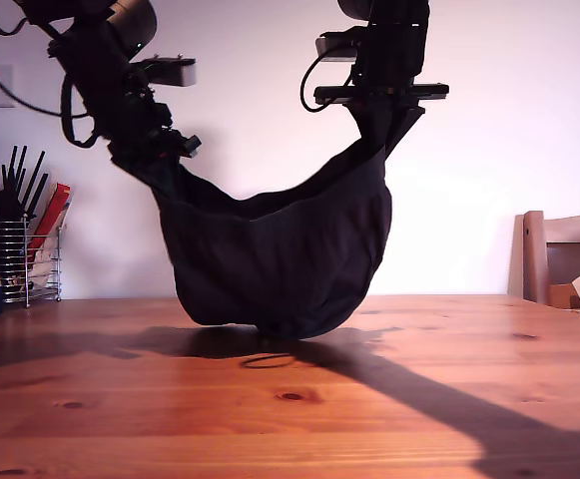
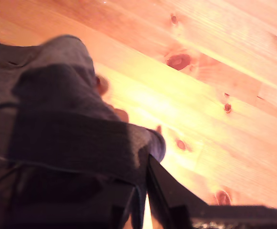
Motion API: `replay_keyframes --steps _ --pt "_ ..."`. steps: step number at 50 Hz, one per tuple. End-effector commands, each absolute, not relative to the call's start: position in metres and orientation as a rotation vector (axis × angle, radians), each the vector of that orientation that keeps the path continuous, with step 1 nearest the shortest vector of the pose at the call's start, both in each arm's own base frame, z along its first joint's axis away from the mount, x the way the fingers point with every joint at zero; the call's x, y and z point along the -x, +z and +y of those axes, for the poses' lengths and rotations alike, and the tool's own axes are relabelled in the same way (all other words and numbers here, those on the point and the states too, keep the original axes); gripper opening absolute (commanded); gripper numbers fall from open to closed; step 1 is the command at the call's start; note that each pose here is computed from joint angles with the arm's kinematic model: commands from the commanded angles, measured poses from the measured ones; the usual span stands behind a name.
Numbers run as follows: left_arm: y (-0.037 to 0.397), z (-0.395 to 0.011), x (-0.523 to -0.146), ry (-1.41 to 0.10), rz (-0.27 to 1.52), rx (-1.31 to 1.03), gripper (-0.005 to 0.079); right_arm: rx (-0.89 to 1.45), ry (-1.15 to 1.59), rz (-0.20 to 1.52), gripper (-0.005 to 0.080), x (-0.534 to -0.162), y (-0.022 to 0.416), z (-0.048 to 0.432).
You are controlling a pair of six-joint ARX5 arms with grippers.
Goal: Fold the underwear in front of you. After folding it, place it to the left side.
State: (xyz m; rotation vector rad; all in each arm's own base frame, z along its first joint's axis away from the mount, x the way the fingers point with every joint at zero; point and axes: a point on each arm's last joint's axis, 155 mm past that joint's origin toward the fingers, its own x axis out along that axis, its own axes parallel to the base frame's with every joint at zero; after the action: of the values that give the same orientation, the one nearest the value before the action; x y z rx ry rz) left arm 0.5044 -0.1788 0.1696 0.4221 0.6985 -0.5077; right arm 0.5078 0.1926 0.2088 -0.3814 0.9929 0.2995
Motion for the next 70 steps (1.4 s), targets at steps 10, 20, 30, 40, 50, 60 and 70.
replay_keyframes --steps 10,20,30,40,50,60,70 --pt "0.147 -0.174 -0.484 -0.507 0.849 -0.249 -0.0021 0.381 0.313 0.988 -0.0012 -0.504 0.213 0.194" --pt "0.141 -0.17 -0.478 -0.499 0.897 -0.184 -0.0021 0.399 0.352 1.041 -0.0013 -0.494 0.19 0.209" --pt "0.105 -0.156 -0.463 -0.494 0.985 -0.081 -0.0021 0.412 0.385 1.039 -0.0013 -0.489 0.179 0.232" --pt "0.067 -0.151 -0.446 -0.507 1.036 0.034 -0.0021 0.43 0.418 1.035 -0.0013 -0.482 0.175 0.25" --pt "0.043 -0.148 -0.43 -0.499 1.04 0.081 -0.0021 0.457 0.444 1.081 -0.0013 -0.47 0.158 0.263" --pt "0.06 -0.133 -0.424 -0.432 0.945 0.078 -0.0021 0.494 0.471 1.14 -0.0012 -0.46 0.129 0.277" --pt "0.069 -0.106 -0.403 -0.367 0.948 0.087 -0.0021 0.513 0.527 1.169 -0.0013 -0.444 0.109 0.298"
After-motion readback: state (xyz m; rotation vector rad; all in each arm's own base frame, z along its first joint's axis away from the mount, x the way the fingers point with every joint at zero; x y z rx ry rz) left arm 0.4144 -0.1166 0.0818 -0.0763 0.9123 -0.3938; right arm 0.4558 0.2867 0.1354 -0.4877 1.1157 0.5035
